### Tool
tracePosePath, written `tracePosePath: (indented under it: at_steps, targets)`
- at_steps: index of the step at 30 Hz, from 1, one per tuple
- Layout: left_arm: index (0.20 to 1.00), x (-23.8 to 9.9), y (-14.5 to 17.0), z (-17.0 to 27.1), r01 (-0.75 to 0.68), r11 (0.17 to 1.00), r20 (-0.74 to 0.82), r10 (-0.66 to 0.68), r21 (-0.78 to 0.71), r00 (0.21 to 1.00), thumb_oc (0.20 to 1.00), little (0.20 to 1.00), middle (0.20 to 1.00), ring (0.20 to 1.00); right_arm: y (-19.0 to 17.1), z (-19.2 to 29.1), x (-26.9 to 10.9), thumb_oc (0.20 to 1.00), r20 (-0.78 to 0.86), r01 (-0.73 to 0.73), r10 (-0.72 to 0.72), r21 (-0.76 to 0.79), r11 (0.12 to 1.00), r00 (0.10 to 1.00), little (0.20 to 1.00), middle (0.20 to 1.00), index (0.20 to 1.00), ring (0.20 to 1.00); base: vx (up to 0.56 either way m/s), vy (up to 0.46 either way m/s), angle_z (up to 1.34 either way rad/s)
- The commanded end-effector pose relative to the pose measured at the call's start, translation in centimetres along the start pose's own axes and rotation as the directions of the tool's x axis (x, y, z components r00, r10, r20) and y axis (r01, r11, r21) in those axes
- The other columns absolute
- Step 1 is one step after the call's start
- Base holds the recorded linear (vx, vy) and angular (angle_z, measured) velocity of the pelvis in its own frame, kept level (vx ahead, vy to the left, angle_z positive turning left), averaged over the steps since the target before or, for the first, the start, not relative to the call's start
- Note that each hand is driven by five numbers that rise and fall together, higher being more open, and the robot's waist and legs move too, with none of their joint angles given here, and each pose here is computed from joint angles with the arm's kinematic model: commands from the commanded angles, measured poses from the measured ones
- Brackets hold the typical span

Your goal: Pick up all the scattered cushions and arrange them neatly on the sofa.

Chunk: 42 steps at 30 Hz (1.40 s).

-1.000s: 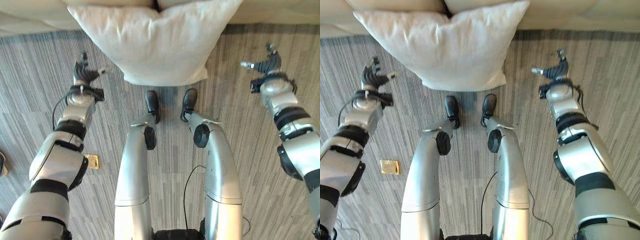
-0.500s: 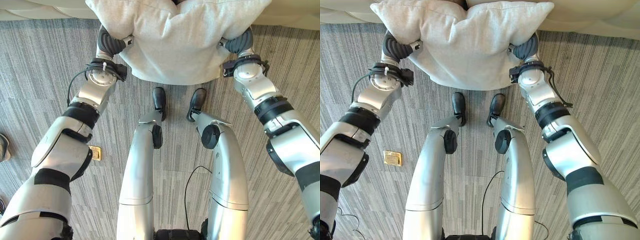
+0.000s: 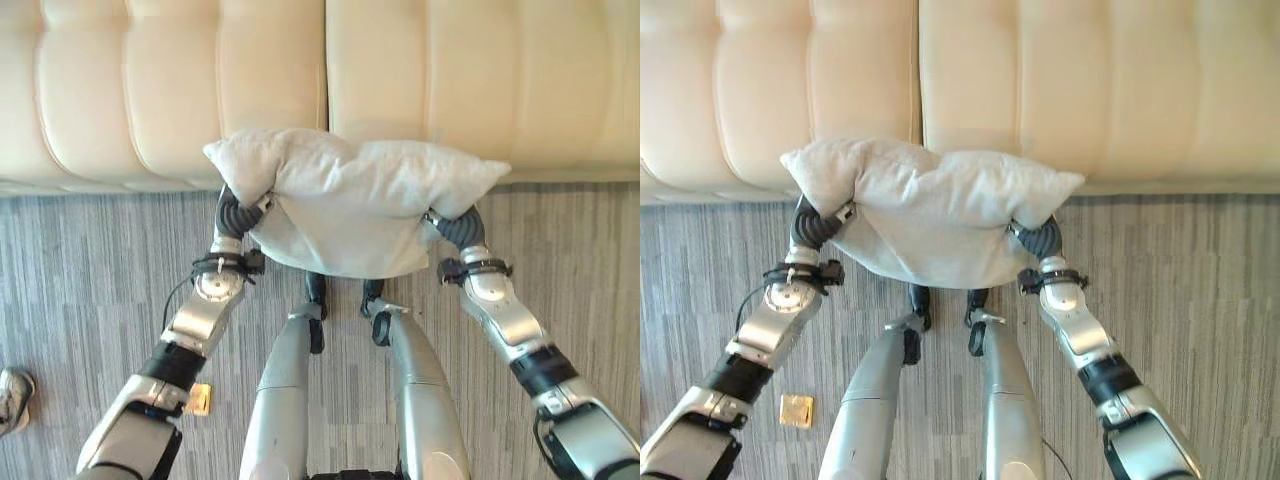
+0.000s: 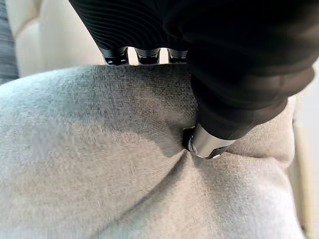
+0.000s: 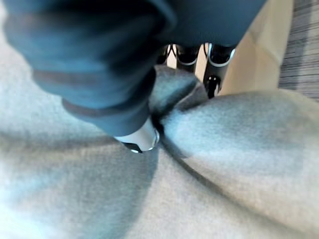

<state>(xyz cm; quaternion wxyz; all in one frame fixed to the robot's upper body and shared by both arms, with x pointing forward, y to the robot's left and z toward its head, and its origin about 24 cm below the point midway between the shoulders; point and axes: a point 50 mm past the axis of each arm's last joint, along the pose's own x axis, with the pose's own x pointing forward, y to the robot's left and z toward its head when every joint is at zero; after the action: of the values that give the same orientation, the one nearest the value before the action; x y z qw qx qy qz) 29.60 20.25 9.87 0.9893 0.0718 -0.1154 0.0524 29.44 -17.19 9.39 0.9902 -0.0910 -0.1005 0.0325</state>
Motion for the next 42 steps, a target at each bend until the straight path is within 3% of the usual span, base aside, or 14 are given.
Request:
tracePosePath:
  at_steps: [1,10,27,35,42]
  targets:
    - [0.200,-1.6,-1.2,1.5,0.112,0.994,0.124,-0.109,-0.016,0.986,0.200,0.200,0.200,0.200,1.2,2.7,-1.0,0.200,0.181,-0.148,0.145,0.006,0.989,0.973,0.200,0.200,0.200,0.200,0.26,0.039,-0.14]
    - [0.200,-6.4,1.1,-0.8,0.109,0.994,-0.012,-0.110,-0.032,0.994,0.200,0.200,0.200,0.200,0.2,2.8,-4.1,0.200,0.169,-0.209,0.216,-0.060,0.976,0.962,0.200,0.200,0.200,0.200,0.22,0.052,-0.15]
    - [0.200,-7.2,1.8,-0.8,0.134,0.991,-0.030,-0.134,0.001,0.990,0.200,0.200,0.200,0.200,0.9,4.0,-3.9,0.200,0.234,-0.250,0.238,0.026,0.968,0.943,0.200,0.200,0.200,0.200,0.16,0.087,-0.08]
    - [0.200,-7.5,0.7,-1.5,0.177,0.984,-0.050,-0.178,-0.028,0.983,0.200,0.200,0.200,0.200,-0.7,2.3,-5.5,0.200,0.147,-0.206,0.191,0.095,0.974,0.971,0.200,0.200,0.200,0.200,0.42,-0.040,0.42]
    - [0.200,-7.4,-0.2,-2.0,0.205,0.975,-0.075,-0.211,-0.082,0.975,0.200,0.200,0.200,0.200,-2.9,1.3,-6.1,0.200,0.080,-0.125,0.121,0.045,0.991,0.989,0.200,0.200,0.200,0.200,0.36,-0.128,0.36]
